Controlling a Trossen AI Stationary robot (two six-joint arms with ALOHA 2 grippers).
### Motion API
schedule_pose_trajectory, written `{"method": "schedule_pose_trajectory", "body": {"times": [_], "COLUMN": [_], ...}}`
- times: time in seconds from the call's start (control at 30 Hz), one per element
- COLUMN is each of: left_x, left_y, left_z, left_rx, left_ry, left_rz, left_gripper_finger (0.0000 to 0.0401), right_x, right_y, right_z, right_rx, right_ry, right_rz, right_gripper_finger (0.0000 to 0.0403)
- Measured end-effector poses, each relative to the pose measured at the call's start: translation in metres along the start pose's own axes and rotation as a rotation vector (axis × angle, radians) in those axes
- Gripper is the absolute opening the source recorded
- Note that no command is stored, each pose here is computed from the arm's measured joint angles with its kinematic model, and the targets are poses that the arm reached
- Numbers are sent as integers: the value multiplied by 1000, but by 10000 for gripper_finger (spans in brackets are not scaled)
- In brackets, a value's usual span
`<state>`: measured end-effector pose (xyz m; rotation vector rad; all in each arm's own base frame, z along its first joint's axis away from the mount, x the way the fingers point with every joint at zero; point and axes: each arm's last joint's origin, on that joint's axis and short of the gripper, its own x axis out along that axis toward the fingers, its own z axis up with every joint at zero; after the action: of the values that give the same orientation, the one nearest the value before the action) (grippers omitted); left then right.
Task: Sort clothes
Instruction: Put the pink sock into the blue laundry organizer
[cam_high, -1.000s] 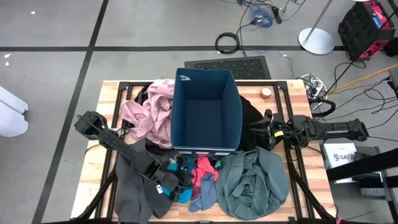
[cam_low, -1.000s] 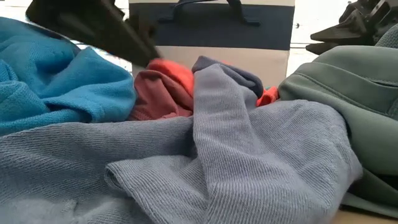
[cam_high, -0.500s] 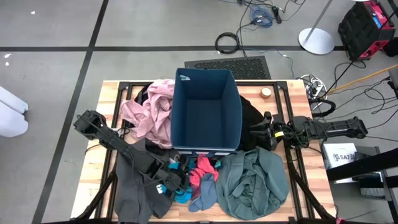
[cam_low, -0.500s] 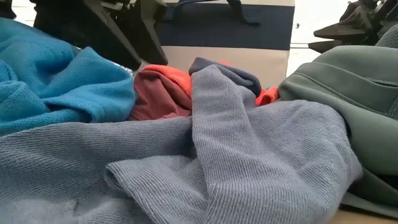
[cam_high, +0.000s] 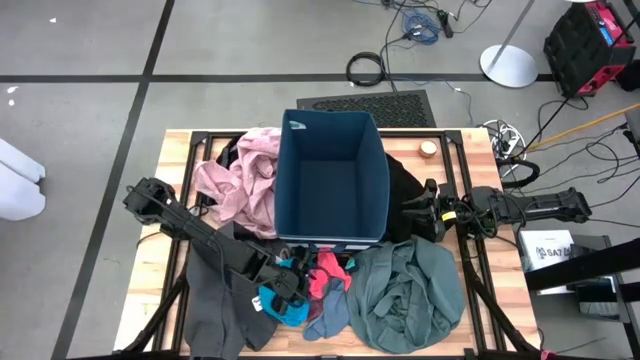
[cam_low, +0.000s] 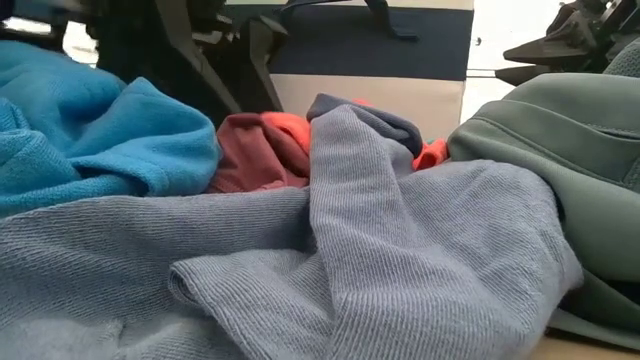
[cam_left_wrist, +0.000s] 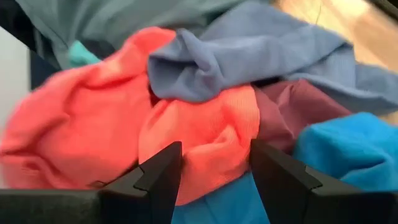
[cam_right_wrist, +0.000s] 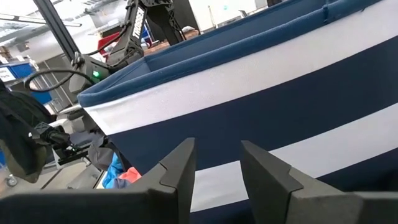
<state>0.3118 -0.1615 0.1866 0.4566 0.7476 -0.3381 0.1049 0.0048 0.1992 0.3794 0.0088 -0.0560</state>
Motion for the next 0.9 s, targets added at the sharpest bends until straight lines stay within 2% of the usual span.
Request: {"method": "schedule_pose_trajectory", "body": {"times": [0.17, 0.4, 0.47, 0.57, 0.7, 0.9], "left_x": [1, -3, -4, -8, -18, -50], "left_y": [-1, 2, 3, 5, 10, 26], "left_z": [0, 11, 15, 25, 36, 66], "left_rx": [9, 3, 0, -4, 14, 78], "left_ry": [0, -27, -39, -62, -26, -27], "left_rz": [-3, 6, 6, 7, 16, 132], "left_gripper_finger": [160, 35, 13, 18, 21, 21], "right_x": [0, 0, 0, 0, 0, 0], "right_y": [0, 0, 0, 0, 0, 0], "right_z": [0, 0, 0, 0, 0, 0], "right_rx": [-4, -4, -4, -4, -4, -4], "right_ry": [-2, -1, -2, -1, -2, -1], "right_rz": [-3, -2, -2, -2, -2, -1], "right_gripper_finger": [116, 116, 116, 116, 116, 116]}}
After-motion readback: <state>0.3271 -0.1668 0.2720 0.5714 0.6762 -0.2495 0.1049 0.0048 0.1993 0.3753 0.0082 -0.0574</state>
